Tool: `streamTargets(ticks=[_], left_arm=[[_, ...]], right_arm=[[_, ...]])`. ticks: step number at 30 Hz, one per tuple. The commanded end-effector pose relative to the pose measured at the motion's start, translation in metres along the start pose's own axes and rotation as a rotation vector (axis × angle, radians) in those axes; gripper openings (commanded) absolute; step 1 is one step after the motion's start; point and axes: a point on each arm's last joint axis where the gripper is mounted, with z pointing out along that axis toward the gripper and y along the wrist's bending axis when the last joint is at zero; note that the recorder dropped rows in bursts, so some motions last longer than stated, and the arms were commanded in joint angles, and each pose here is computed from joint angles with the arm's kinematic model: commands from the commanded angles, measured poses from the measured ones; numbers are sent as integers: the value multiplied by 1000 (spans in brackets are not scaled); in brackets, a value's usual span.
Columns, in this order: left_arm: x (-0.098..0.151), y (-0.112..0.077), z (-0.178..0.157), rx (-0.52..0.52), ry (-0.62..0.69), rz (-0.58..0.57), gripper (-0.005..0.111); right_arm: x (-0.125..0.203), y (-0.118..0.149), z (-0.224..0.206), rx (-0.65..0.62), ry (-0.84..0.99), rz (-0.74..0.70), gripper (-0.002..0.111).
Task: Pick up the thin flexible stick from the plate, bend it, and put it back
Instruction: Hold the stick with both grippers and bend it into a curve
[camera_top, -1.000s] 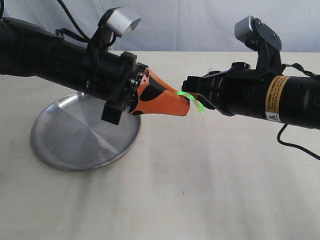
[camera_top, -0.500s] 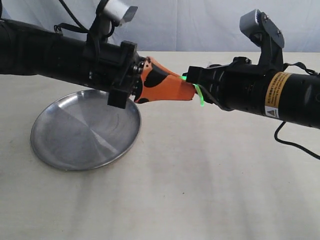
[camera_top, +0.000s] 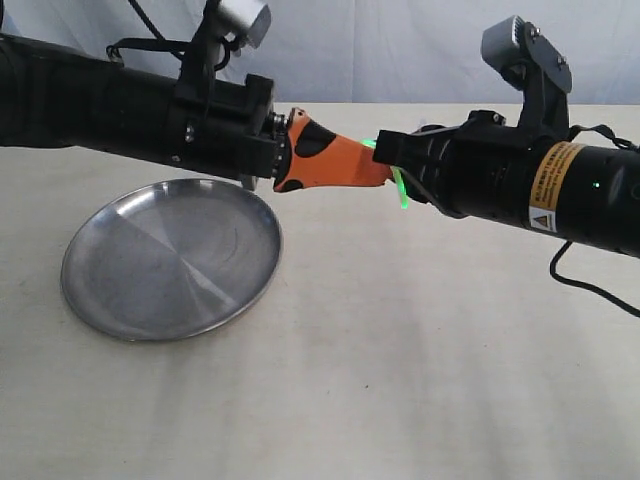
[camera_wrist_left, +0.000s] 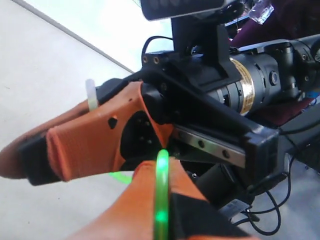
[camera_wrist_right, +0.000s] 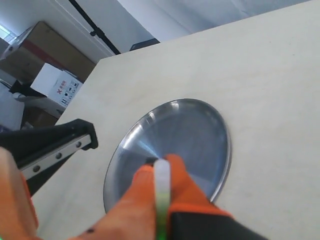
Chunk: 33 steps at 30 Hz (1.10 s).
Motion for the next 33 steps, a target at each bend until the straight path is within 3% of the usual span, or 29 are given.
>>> streamTargets(ticks=[1, 13, 23, 33], left_arm=[[-1, 12, 0, -125, -33, -81, 0], [10, 27, -3, -272, -48, -229, 0], [11, 28, -3, -288, -51, -243, 0], [14, 33, -3, -306, -72, -464, 0]], right_arm=[[0, 12, 0, -104, -14, -28, -1], [0, 14, -1, -134, -25, -75, -1], [2, 16, -1, -154, -4, -122, -1], [4, 21, -2, -212, 0, -224, -1]])
